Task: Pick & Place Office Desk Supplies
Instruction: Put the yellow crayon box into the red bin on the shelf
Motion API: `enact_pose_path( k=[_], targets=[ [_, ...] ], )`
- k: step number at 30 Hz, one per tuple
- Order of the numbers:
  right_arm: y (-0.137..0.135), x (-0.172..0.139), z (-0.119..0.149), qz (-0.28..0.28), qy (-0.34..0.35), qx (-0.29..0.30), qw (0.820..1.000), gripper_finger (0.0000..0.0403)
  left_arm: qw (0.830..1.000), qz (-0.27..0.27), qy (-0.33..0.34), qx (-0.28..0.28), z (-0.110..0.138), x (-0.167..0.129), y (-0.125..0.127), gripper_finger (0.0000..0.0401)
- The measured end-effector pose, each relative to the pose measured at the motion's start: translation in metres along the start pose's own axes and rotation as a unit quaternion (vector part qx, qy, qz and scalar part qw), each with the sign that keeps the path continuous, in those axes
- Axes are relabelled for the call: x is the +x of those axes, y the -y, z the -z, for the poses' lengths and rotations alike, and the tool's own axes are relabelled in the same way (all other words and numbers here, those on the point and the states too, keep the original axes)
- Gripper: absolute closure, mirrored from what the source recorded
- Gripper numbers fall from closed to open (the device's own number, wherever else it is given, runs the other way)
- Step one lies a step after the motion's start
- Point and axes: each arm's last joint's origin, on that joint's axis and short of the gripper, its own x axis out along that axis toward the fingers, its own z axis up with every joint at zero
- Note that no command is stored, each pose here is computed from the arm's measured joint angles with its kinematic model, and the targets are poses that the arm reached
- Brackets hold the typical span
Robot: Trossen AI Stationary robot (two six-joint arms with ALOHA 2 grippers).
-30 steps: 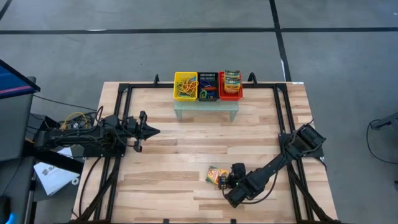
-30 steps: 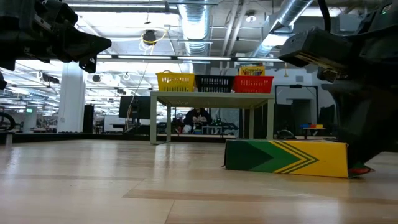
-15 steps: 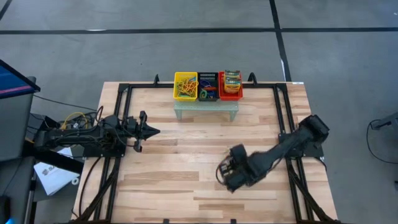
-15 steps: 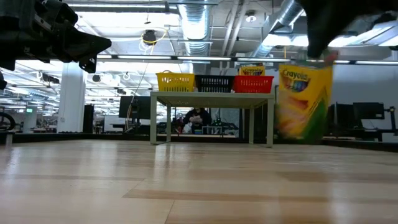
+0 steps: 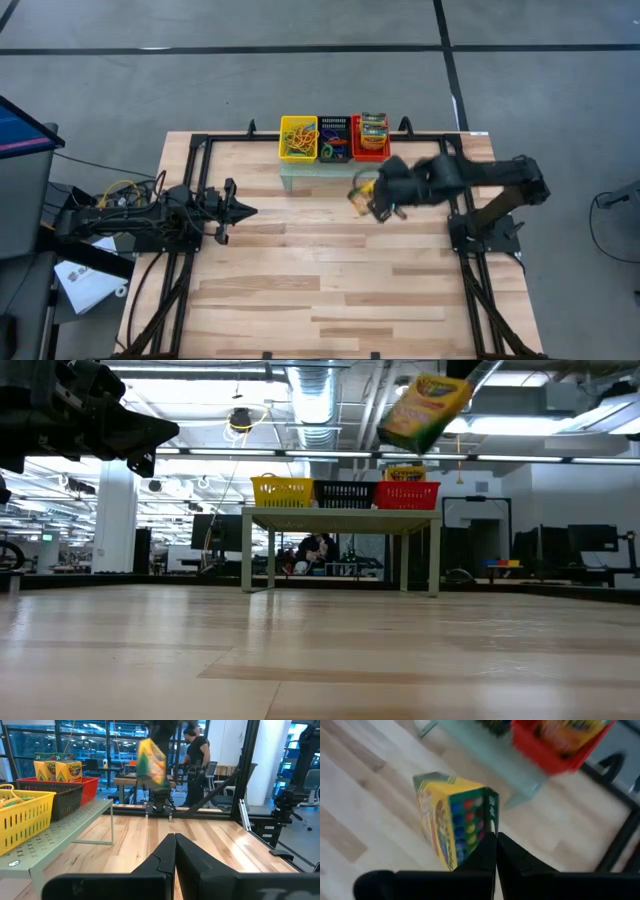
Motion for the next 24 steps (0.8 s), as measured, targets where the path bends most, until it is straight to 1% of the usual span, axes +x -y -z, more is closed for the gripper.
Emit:
enact_pose_path(
  k=[4, 9, 17, 24],
  targets=[
    [0.024, 0.000, -0.021, 0.010, 0.009, -0.072, 0.997, 0.0403, 1.000, 0.000, 0.000, 0.000, 0.000, 0.000, 0.000, 0.0401],
    [0.040, -0.001, -0.043, 0.021, 0.016, -0.136, 0.990, 0.0403, 1.000, 0.000, 0.000, 0.000, 0.000, 0.000, 0.000, 0.0401],
    [0.055, -0.004, -0.063, 0.031, 0.028, -0.195, 0.980, 0.0403, 1.000, 0.000, 0.000, 0.000, 0.000, 0.000, 0.000, 0.0401],
    [0.059, 0.005, -0.072, 0.044, 0.022, -0.281, 0.958, 0.0403, 1.000, 0.000, 0.000, 0.000, 0.000, 0.000, 0.000, 0.0401]
  ],
)
